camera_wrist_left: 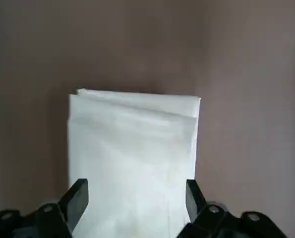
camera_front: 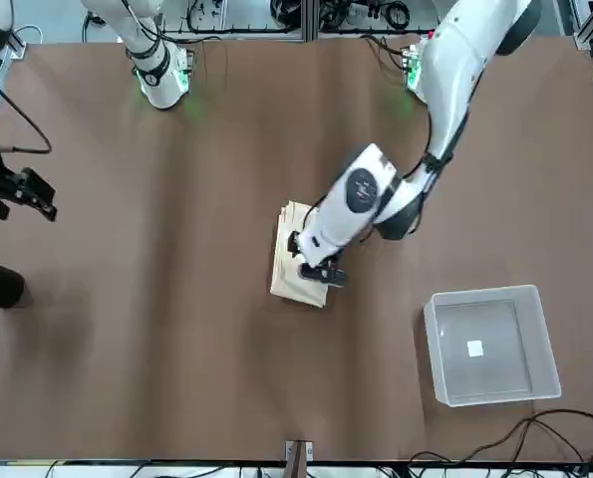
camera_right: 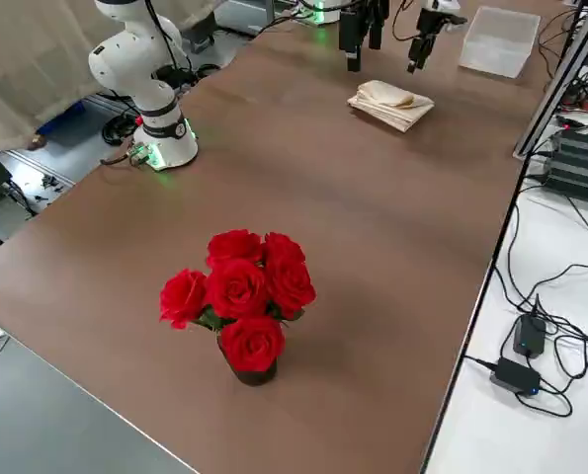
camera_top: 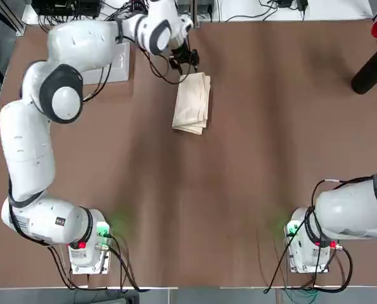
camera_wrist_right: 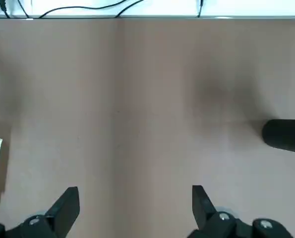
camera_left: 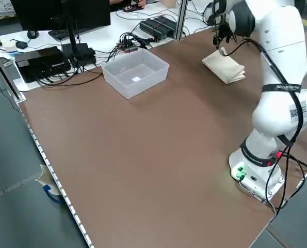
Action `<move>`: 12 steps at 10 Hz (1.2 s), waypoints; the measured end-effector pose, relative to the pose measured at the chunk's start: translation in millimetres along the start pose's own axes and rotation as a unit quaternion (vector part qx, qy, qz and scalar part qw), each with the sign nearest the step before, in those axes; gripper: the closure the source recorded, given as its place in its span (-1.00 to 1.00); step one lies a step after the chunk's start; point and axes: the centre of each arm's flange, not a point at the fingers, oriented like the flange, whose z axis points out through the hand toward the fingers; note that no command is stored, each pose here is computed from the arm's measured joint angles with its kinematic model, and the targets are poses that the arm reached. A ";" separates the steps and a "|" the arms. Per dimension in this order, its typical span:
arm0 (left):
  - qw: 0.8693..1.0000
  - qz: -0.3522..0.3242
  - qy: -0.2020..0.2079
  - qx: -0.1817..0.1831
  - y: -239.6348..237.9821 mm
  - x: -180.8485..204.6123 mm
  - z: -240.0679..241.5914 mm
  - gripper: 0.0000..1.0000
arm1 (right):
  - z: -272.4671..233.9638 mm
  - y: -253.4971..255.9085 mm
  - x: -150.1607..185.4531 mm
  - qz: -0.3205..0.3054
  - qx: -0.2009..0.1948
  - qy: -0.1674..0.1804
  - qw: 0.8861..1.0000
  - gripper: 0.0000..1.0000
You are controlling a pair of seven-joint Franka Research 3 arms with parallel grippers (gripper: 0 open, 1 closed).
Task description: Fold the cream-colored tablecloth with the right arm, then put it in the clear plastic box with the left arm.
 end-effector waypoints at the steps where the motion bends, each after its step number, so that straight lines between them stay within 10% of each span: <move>1: 1.000 0.005 -0.007 -0.017 -28.2 4.1 -11.5 -0.77 | -6.2 10.6 -3.4 0.001 -0.003 0.004 1.000 -1.00; 7: 0.995 0.025 -0.082 -0.053 -129.6 -9.3 19.0 -0.81 | -6.7 4.8 -6.1 -0.006 -0.003 0.003 1.000 -1.00; 12: 0.995 0.004 -0.053 -0.080 -144.4 -6.4 83.1 -0.97 | -2.7 0.2 -9.9 -0.011 -0.003 -0.015 1.000 -1.00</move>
